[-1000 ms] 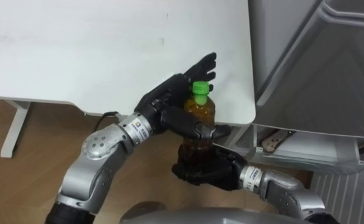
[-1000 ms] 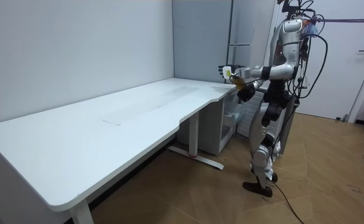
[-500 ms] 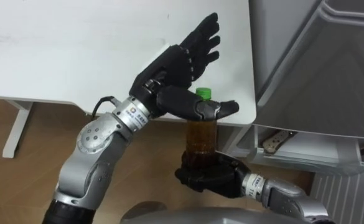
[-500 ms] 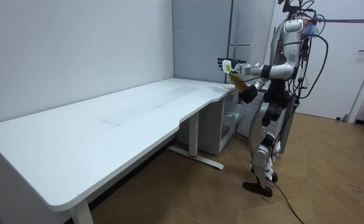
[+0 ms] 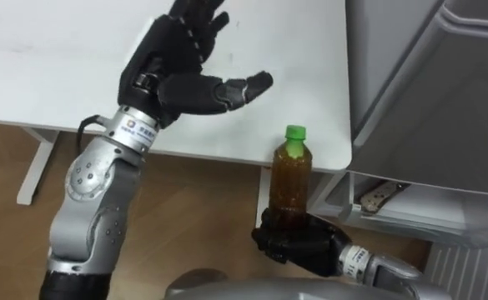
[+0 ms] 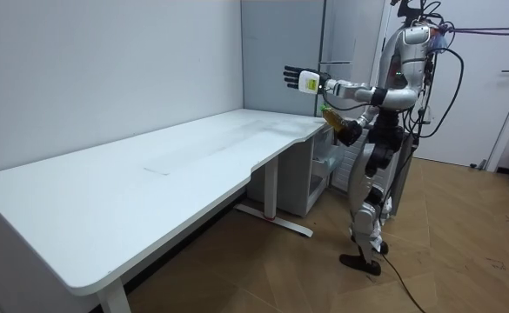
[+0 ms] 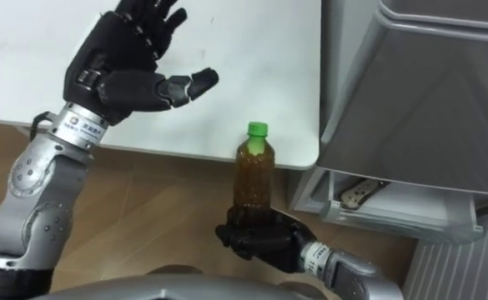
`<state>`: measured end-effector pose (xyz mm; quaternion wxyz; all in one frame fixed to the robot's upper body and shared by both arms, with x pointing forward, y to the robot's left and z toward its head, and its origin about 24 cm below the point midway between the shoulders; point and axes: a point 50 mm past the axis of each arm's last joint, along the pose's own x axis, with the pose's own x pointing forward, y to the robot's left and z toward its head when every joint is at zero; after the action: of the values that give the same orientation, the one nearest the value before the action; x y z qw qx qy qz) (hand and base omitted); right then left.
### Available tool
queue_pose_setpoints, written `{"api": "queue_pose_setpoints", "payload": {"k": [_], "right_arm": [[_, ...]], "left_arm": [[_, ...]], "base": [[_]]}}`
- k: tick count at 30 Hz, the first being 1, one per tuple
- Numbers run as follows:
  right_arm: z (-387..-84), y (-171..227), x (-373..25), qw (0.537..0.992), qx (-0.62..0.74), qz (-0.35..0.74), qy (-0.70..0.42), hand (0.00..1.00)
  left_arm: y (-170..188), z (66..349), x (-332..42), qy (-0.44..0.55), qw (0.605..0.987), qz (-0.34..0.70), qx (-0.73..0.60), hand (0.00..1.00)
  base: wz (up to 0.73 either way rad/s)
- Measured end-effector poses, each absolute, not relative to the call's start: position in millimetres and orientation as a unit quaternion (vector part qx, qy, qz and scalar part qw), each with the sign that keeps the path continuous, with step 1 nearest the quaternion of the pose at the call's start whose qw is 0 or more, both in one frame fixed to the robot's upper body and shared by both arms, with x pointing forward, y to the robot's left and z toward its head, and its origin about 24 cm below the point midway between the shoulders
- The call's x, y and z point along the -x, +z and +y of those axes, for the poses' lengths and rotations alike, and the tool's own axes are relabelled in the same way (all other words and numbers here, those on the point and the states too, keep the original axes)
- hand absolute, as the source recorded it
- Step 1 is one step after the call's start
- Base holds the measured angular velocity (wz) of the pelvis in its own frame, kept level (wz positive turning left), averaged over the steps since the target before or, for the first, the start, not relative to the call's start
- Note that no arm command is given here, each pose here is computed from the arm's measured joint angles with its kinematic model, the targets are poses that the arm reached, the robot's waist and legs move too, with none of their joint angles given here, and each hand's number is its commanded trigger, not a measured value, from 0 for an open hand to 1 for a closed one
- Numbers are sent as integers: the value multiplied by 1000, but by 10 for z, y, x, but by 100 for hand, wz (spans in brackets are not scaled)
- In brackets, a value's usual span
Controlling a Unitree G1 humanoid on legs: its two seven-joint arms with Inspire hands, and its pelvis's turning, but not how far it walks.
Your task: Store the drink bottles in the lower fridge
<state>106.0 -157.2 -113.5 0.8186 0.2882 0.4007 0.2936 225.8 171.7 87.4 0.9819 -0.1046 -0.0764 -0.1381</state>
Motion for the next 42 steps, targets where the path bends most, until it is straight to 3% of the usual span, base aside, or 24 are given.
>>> {"api": "queue_pose_setpoints", "payload": {"k": [11,19,35,42], "right_arm": [[-1721,-1169,-918,834,-313,393,230,100],[-1861,-1175,-819,846,-318,384,189,100],[-1887,-1223,-584,838,-329,407,155,100],[-1897,-1246,-562,838,-332,410,139,100]], "left_arm": [[706,2280,-2115,71,993,-59,71,0],[445,2652,-1892,241,968,-10,71,0],[-163,2807,-1482,358,923,126,64,0],[-698,2730,-1099,381,887,256,54,0]], "base": [[1],[0],[0],[0]]}}
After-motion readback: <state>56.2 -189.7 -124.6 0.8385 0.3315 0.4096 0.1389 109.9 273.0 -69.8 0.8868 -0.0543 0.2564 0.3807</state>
